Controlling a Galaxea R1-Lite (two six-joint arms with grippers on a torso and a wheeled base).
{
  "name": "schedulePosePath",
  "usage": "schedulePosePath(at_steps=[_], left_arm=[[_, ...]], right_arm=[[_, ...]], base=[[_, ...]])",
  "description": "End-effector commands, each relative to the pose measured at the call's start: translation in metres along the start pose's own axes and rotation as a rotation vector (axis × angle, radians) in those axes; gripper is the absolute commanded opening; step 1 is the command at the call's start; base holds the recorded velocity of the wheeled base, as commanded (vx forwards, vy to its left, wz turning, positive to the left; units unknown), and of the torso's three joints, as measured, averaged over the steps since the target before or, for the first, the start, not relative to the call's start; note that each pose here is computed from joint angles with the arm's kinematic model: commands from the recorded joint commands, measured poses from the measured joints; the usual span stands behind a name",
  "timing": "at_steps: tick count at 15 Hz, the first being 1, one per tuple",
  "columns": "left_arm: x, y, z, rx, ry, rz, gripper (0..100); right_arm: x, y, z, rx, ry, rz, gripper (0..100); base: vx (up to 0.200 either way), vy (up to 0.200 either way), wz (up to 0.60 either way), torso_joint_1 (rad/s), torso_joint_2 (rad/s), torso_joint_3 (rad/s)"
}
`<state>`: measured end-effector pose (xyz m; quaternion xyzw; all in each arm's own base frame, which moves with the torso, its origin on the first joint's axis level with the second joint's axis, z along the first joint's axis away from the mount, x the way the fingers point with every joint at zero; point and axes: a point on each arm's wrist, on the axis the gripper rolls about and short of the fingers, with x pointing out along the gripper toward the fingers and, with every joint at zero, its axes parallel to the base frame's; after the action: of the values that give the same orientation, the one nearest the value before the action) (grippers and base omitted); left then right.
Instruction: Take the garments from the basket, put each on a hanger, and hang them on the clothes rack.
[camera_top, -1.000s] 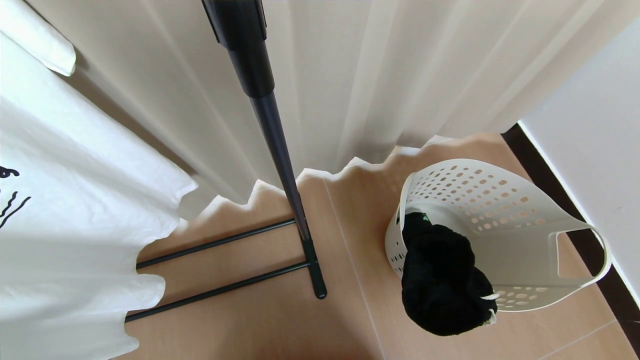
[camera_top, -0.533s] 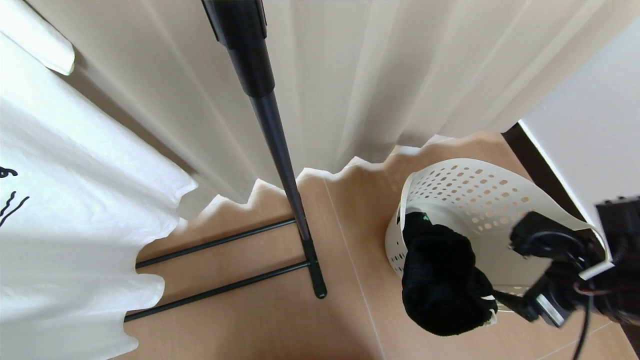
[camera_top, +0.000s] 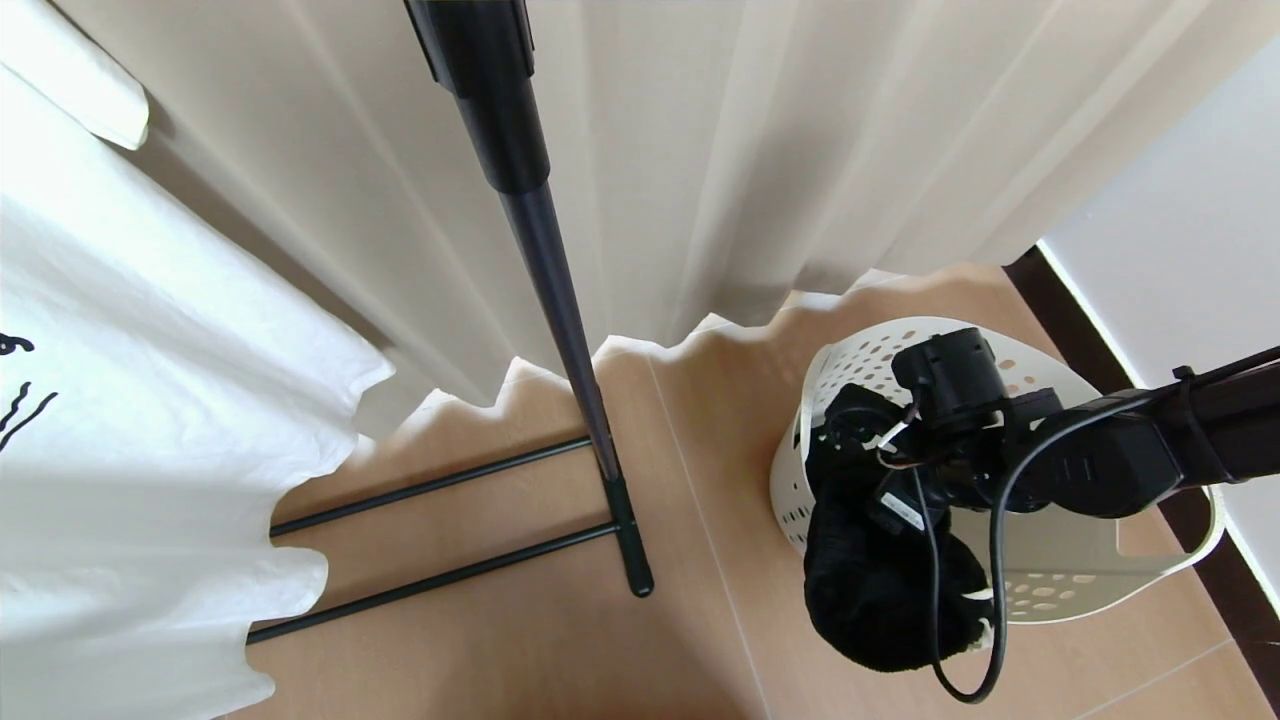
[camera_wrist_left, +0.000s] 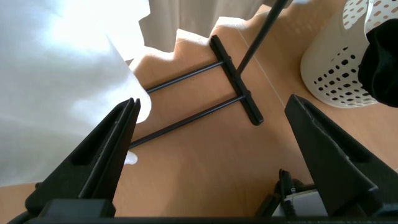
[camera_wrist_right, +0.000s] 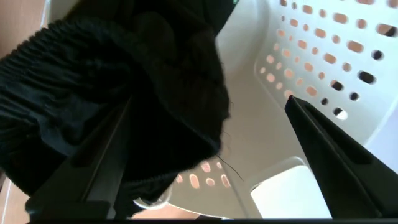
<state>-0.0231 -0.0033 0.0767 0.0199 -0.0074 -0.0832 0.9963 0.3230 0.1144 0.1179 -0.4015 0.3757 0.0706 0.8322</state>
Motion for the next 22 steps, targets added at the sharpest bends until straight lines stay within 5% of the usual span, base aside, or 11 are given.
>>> schedulePosePath(at_steps=[1,5,6,13,16,18,22], left_arm=[[0.0,0.0,0.0,0.001,-0.001,0.0,100],[0.0,0.0,0.0,-0.001,-0.001,0.0,100],[0.0,0.0,0.0,-0.001,-0.001,0.0,100],[0.0,0.0,0.0,-0.001,-0.001,0.0,100],[0.0,0.0,0.0,0.001,-0.001,-0.002,100],[0.0,0.0,0.0,0.001,-0.001,-0.003,100],[0.0,0.0,0.0,0.004,-0.001,-0.005,100]], right_arm=[[0.007,0.005,-0.003,-0.012,0.026,0.009,100],[0.007,0.005,-0.005,-0.01,0.035,0.004,100],[0.008,0.004,-0.007,-0.008,0.04,0.004,0],[-0.002,0.0,-0.011,0.021,0.025,-0.005,0],[-0.048,-0.008,-0.027,0.158,-0.051,-0.022,0],[-0.125,-0.002,-0.05,0.325,-0.232,0.002,0],[-0.215,-0.011,-0.101,0.42,-0.558,0.014,0]], base=[[0.0,0.0,0.0,0.0,0.0,0.0],[0.0,0.0,0.0,0.0,0.0,0.0],[0.0,0.0,0.0,0.0,0.0,0.0],[0.0,0.0,0.0,0.0,0.0,0.0],[0.0,0.0,0.0,0.0,0.0,0.0],[0.0,0.0,0.0,0.0,0.0,0.0],[0.0,0.0,0.0,0.0,0.0,0.0]])
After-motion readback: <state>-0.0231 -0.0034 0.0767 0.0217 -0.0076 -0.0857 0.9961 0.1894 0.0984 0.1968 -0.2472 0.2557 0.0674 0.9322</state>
